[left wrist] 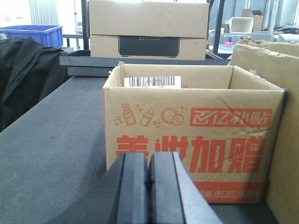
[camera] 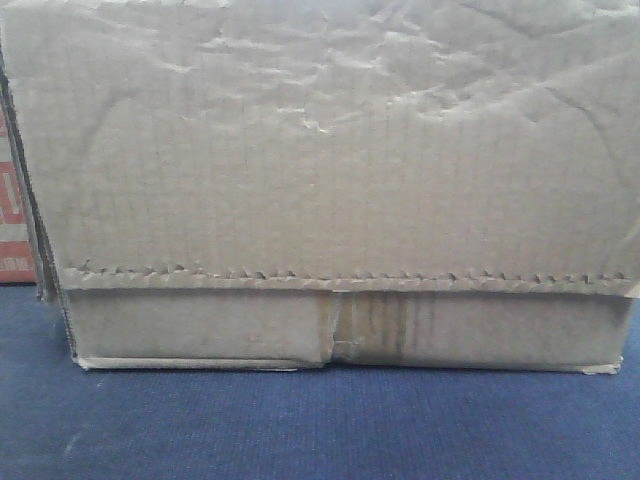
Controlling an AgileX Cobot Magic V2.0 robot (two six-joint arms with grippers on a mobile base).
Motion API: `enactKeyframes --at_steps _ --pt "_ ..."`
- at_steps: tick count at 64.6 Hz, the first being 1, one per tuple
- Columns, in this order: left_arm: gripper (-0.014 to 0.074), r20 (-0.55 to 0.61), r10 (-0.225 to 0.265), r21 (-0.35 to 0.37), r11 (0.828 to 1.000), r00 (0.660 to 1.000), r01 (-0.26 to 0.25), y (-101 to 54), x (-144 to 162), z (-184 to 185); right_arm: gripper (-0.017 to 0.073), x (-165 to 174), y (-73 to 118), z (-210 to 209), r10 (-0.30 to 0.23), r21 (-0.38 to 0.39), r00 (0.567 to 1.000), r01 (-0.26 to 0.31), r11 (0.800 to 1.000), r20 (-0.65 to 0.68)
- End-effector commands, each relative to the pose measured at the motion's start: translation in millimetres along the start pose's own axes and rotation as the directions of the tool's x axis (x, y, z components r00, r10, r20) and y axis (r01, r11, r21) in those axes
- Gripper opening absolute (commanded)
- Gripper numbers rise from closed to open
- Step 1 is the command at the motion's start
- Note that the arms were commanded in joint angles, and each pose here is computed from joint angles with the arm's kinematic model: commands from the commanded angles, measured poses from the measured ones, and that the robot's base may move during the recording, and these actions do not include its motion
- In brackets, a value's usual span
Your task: Stack two boxes on right shelf middle
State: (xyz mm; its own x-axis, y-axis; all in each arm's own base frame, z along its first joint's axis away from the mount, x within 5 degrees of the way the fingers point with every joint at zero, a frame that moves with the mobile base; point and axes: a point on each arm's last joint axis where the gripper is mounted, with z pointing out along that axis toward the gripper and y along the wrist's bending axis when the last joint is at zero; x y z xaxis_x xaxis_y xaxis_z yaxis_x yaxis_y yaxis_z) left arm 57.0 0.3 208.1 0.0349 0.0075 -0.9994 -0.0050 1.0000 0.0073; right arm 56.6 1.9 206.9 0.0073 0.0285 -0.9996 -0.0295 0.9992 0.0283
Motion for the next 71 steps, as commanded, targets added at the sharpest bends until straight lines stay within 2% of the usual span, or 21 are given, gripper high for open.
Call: enactKeyframes --at_steps 1,7,15,18,28,34,37,44,48,51,56,63,69,71 --pt "-0.0111 0.047 0.0 -0.001 1.0 0.999 0.0 0.1 -4.6 -0.6 -0.0155 -4.9 -0.5 -0.4 -0.004 0.007 0.998 0.003 1.0 0.064" --pt "-0.0111 0.12 0.0 -0.002 1.0 0.993 0.0 0.1 -11.3 -1.2 -0.0155 -8.1 -0.6 -0.6 -0.004 0.009 0.995 0.003 1.0 0.099" --pt "-0.0111 0.27 -0.018 -0.002 1.0 0.963 0.019 0.6 -25.0 -3.9 -0.0155 -16.8 -1.0 -1.9 -0.005 0.013 0.981 0.003 1.0 0.194" --pt "-0.0111 0.284 -0.022 -0.002 1.0 0.958 0.024 0.7 -26.2 -4.2 -0.0155 -17.9 -1.0 -2.1 -0.005 0.013 0.978 0.003 1.0 0.206" --pt "-0.0111 0.338 -0.022 0.001 1.0 0.941 0.023 0.8 -67.6 -13.7 -0.0155 -67.7 1.0 -14.9 -0.005 0.006 0.955 0.004 1.0 0.296" --pt "-0.0111 0.339 -0.023 0.005 1.0 0.941 0.022 0.8 -103.7 -27.6 -0.0155 -103.1 2.8 -29.8 -0.004 -0.003 0.94 0.006 1.0 0.34" --pt "-0.0111 0.296 -0.013 0.002 1.0 0.955 0.013 0.8 -118.1 -30.3 -0.0148 -117.4 3.5 -32.4 -0.005 -0.006 0.946 0.007 1.0 0.323" --pt "-0.0093 0.201 0.001 -0.002 1.0 0.98 0.0 1.1 -153.6 -32.5 -0.0059 -151.3 4.9 -31.0 -0.005 -0.01 0.957 0.009 1.0 0.29" --pt "-0.0036 0.139 0.012 -0.008 1.0 0.99 -0.011 1.7 -173.1 -30.5 0.0029 -166.5 5.5 -26.4 -0.006 -0.011 0.963 0.009 1.0 0.268" --pt "0.003 0.072 0.012 -0.008 1.0 0.997 -0.011 1.8 -180.4 -23.5 0.0128 -175.0 5.8 -17.0 -0.006 -0.012 0.975 0.009 1.0 0.222" --pt "0.0184 -0.031 0.011 -0.007 1.0 0.999 -0.011 2.1 -196.1 -10.0 0.0292 -188.2 6.4 -1.9 -0.007 -0.014 0.989 0.009 1.0 0.147" --pt "0.0386 -0.139 0.007 -0.004 1.0 0.99 -0.008 2.0 -204.5 16.7 0.0472 -191.0 6.5 23.1 -0.007 -0.014 0.999 0.008 1.0 0.053" --pt "0.0525 -0.193 -0.009 0.005 1.0 0.981 0.01 1.0 -205.2 38.3 0.0569 -188.5 6.1 39.7 -0.006 -0.011 1.0 0.006 1.0 0.019" --pt "0.0576 -0.217 -0.015 0.01 1.0 0.976 0.017 0.4 -203.7 46.6 0.057 -187.2 6.0 45.2 -0.006 -0.011 1.0 0.006 1.0 0.006"
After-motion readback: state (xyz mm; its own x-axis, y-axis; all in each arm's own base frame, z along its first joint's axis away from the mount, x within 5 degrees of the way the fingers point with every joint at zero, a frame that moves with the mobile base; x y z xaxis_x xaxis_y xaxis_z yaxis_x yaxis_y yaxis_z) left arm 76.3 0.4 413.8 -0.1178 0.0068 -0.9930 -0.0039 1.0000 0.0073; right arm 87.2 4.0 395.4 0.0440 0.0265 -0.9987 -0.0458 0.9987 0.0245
